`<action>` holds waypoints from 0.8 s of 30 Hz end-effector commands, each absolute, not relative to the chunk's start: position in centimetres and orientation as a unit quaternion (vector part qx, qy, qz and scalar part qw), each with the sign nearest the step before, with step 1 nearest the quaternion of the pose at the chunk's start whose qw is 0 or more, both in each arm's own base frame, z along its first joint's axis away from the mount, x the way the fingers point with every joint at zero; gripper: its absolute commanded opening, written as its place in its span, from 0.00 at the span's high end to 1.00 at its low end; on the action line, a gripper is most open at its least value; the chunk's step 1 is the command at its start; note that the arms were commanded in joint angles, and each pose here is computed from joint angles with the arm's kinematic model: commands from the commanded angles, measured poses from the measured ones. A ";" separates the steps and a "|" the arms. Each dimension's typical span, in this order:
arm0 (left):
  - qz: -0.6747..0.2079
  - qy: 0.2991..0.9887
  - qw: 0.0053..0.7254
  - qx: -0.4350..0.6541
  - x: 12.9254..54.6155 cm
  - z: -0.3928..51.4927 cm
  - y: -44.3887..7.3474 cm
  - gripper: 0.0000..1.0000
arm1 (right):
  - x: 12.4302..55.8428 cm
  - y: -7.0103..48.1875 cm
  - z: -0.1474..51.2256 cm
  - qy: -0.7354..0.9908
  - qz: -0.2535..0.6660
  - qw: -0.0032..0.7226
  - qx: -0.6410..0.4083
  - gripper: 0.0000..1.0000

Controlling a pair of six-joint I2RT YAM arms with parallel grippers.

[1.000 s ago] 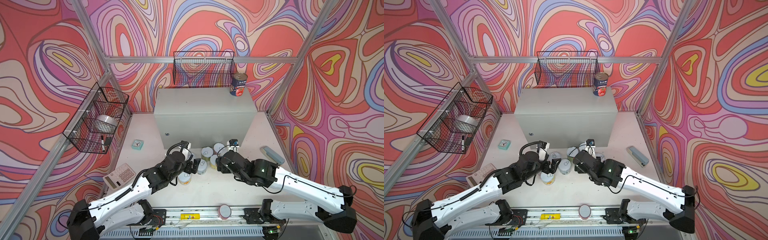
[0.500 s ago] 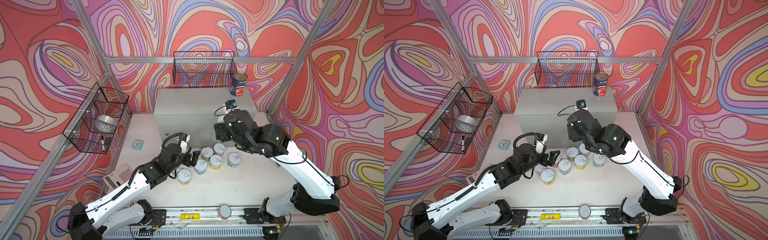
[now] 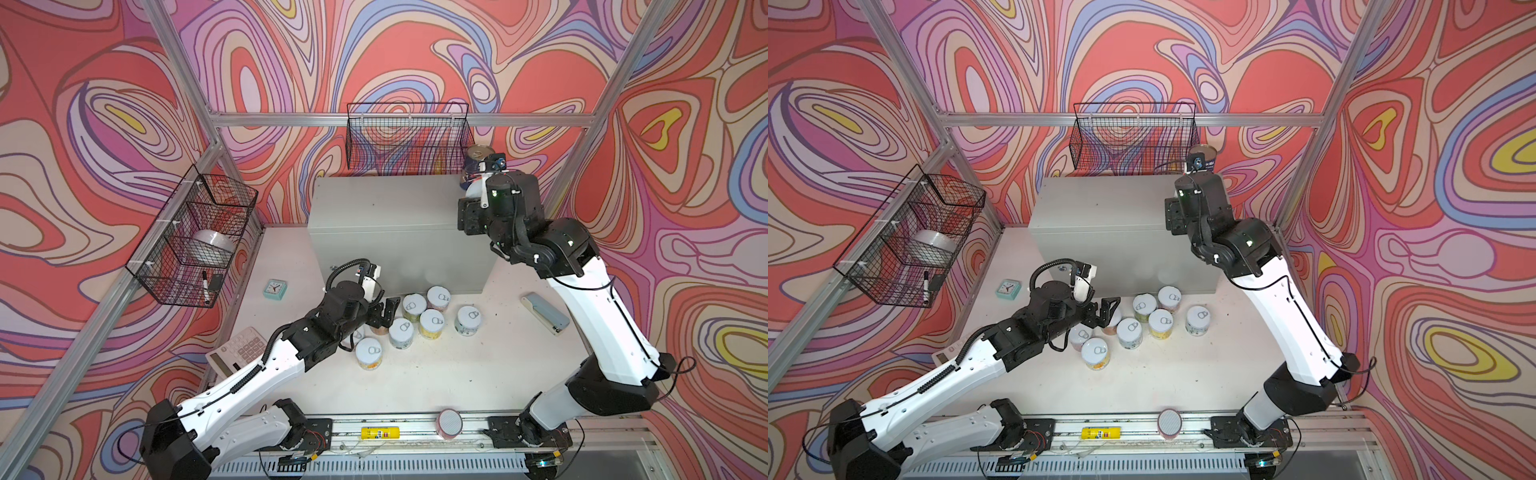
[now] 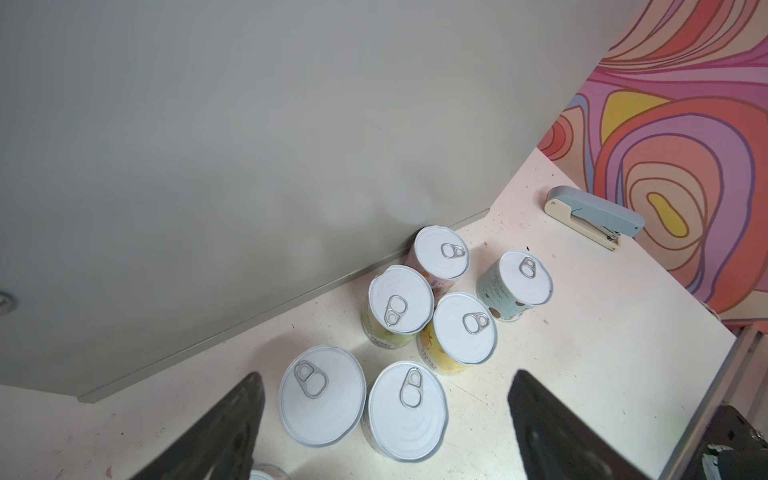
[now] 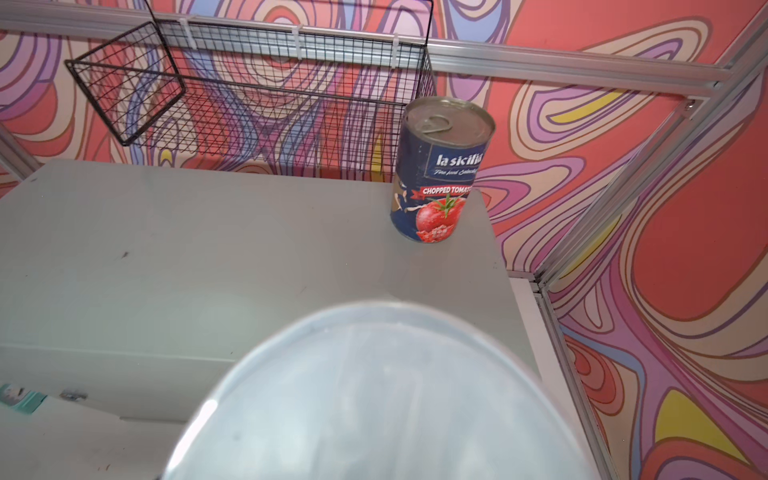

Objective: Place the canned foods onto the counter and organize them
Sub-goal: 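Lift the can with right gripper and carry it toward the cabinet top, then lower the can onto the cabinet top beside the tomato can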

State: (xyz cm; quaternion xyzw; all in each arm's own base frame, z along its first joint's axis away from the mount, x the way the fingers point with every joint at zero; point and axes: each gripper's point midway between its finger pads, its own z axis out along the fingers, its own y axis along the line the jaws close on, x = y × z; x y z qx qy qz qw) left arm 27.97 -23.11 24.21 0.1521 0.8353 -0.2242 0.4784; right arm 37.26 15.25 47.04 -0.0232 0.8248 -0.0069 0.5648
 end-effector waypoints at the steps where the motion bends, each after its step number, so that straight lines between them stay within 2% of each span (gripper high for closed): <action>1: -0.234 0.823 0.493 0.156 28.9 26.0 -23.7 0.07 | 39.9 13.8 49.2 0.796 0.011 0.606 0.014 1.00; 11: -0.232 0.826 0.483 0.174 30.0 25.7 -25.2 0.07 | 44.8 12.0 46.9 0.807 0.053 0.586 0.048 1.00; 20: -0.229 0.828 0.483 0.168 30.6 25.4 -25.3 0.07 | 46.3 10.9 45.9 0.815 0.039 0.574 0.070 1.00; 24: -0.230 0.829 0.482 0.163 30.8 25.0 -25.3 0.07 | 46.0 10.7 46.9 0.812 0.040 0.577 0.072 1.00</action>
